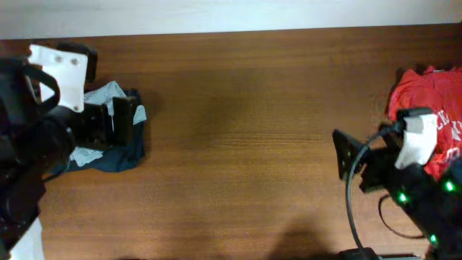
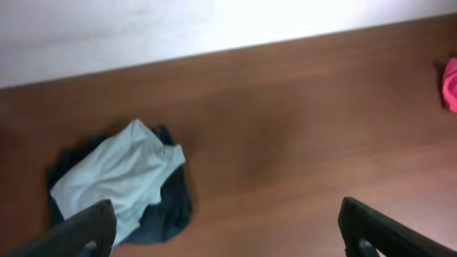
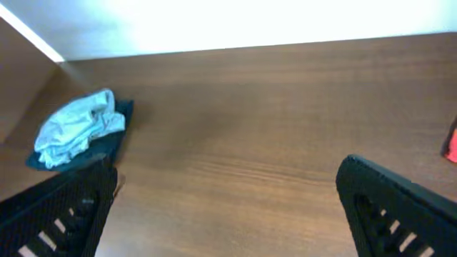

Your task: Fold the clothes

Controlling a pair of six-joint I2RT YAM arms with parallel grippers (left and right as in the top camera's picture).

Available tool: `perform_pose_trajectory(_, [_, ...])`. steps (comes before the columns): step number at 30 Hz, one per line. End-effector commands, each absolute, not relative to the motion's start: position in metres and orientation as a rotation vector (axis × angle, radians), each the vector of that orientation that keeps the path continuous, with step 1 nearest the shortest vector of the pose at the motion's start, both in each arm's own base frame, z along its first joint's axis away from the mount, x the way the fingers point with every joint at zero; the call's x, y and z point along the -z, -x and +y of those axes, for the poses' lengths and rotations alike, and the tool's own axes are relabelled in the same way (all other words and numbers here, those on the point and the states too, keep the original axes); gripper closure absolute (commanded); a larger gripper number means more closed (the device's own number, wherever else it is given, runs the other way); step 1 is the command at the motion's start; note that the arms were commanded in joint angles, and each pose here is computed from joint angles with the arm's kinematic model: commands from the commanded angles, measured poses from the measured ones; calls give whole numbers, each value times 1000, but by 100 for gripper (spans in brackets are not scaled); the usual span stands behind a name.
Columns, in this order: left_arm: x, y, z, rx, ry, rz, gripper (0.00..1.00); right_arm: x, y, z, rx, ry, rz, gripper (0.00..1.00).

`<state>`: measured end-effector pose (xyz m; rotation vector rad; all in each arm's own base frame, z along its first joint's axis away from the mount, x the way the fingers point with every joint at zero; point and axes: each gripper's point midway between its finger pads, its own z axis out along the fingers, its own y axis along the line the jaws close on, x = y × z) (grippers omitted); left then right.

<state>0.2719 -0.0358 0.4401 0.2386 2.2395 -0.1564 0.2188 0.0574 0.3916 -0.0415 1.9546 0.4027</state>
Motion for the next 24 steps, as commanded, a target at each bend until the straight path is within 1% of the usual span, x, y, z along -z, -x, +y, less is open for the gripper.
perform_pose_trajectory(1, [-430, -269, -33, 135, -242, 2287, 1, -397, -208, 54, -386, 43, 1926, 1])
perform_pose_trajectory(21, [-430, -269, -33, 135, -242, 2290, 1, -389, -202, 54, -386, 38, 1963, 1])
perform_pose_trajectory(24, [-430, -269, -33, 135, -242, 2290, 1, -387, -204, 43, -326, -2, 1968, 1])
